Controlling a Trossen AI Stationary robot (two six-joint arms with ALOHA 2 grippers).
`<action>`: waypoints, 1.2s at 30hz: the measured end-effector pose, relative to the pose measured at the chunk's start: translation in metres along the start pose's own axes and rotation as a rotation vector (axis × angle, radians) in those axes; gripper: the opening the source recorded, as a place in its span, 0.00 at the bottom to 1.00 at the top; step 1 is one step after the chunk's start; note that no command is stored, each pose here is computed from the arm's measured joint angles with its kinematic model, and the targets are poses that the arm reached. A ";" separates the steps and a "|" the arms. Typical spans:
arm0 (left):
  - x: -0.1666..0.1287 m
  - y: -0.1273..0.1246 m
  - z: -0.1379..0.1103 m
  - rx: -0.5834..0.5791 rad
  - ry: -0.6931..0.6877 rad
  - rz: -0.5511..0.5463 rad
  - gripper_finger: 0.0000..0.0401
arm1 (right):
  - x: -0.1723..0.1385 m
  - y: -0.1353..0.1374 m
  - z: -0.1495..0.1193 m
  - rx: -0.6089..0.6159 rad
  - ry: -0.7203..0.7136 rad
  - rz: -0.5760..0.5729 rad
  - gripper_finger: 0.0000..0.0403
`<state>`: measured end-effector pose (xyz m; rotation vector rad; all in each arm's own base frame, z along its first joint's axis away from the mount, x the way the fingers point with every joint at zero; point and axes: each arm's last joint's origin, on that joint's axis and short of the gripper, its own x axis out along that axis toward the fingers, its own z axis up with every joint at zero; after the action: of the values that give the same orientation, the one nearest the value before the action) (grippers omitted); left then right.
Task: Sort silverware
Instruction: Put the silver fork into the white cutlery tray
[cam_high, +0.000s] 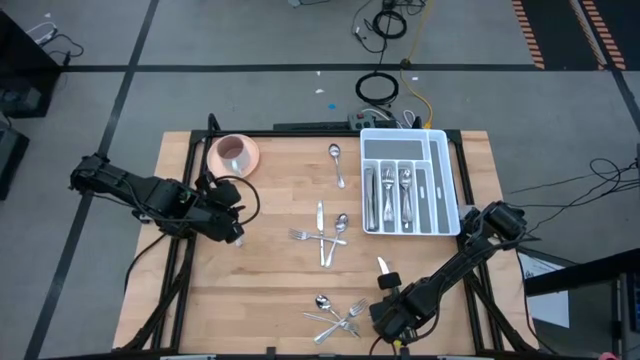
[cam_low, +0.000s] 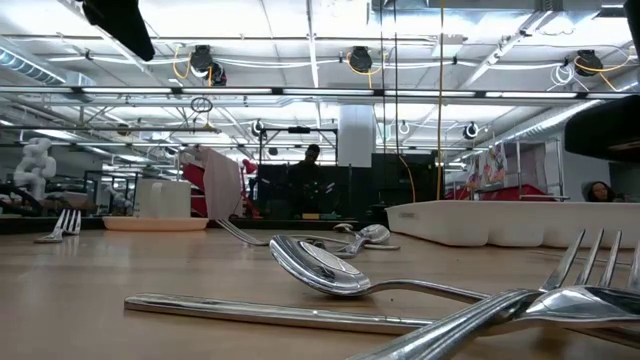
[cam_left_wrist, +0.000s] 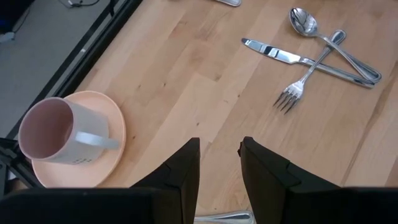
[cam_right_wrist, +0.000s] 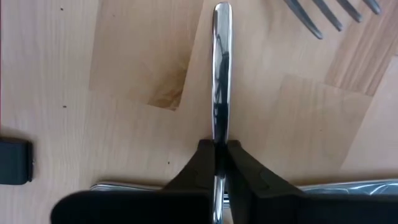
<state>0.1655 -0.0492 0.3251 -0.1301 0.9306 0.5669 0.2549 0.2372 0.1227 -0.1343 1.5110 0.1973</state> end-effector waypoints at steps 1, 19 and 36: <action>0.000 0.000 0.000 0.000 0.000 0.000 0.30 | -0.001 0.001 0.001 0.000 0.001 0.000 0.01; 0.000 0.000 0.000 0.008 -0.005 0.005 0.30 | -0.048 0.008 0.012 -0.053 0.112 -0.057 0.00; 0.000 0.000 0.000 -0.004 -0.008 0.003 0.30 | -0.210 -0.075 -0.071 -0.027 -0.024 -0.188 0.00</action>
<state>0.1659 -0.0491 0.3253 -0.1300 0.9222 0.5717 0.1918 0.1394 0.3255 -0.2931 1.4630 0.0688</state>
